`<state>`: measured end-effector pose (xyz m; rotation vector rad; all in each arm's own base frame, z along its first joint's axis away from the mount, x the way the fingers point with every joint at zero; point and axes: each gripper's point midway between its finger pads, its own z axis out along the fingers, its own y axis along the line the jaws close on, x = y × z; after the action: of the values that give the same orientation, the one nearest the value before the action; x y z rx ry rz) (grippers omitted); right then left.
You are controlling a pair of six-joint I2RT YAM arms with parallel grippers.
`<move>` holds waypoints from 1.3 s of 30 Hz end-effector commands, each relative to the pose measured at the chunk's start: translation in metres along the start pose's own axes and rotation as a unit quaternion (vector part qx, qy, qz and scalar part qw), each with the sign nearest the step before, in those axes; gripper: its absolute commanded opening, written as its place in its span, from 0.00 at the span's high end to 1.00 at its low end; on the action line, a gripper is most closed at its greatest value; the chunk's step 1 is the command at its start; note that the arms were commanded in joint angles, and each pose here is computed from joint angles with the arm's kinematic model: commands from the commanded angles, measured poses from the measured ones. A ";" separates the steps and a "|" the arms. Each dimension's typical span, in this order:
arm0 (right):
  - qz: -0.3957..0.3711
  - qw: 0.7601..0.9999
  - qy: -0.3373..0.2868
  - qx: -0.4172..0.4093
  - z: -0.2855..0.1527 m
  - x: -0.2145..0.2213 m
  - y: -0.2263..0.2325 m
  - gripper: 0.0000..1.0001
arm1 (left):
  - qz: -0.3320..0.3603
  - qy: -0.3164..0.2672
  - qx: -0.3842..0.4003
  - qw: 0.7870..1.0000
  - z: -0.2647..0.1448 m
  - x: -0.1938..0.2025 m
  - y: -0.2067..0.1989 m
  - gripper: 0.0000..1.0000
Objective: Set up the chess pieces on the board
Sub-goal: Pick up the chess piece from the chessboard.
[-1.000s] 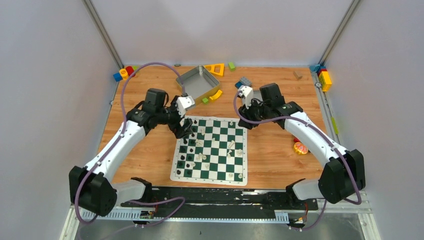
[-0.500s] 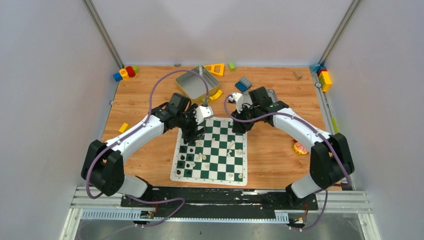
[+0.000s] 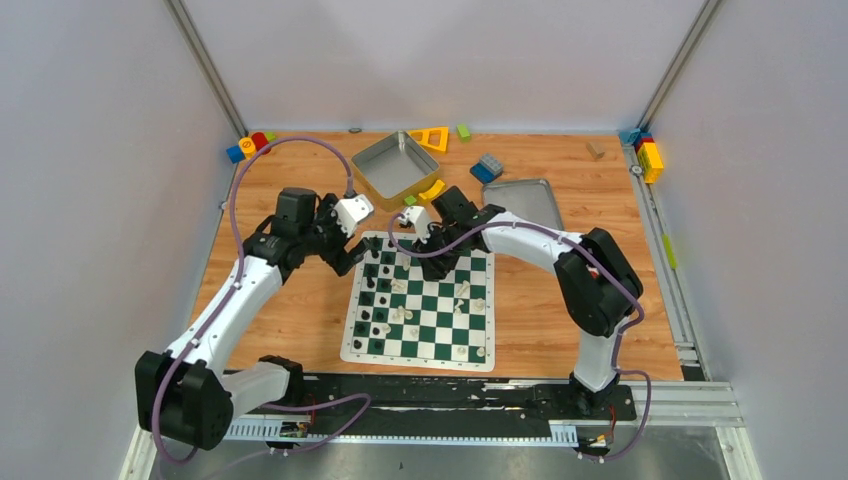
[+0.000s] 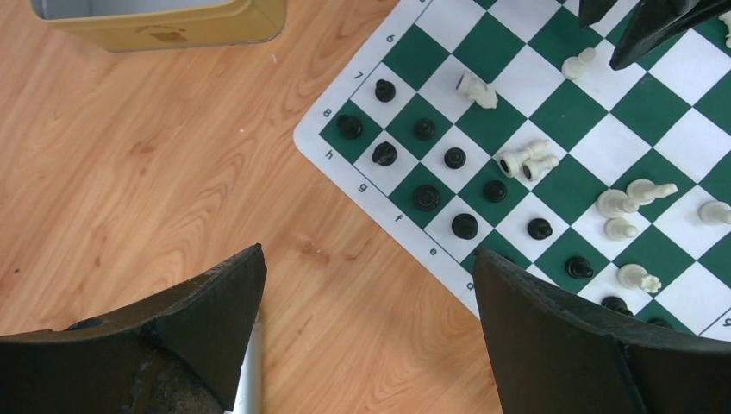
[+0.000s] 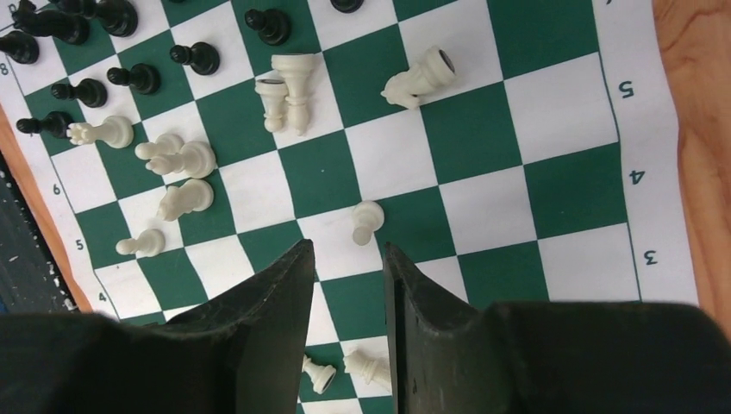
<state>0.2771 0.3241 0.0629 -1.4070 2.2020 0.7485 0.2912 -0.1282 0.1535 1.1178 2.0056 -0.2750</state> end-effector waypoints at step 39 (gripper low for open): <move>-0.017 0.997 0.027 0.066 -0.022 -0.008 -0.032 1.00 | -0.025 -0.003 -0.033 0.999 -0.014 0.007 0.012 0.02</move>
<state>0.2884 0.3188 0.0363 -1.4460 2.2929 0.6371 0.2870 -0.1097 0.1538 1.0591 2.0391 -0.2349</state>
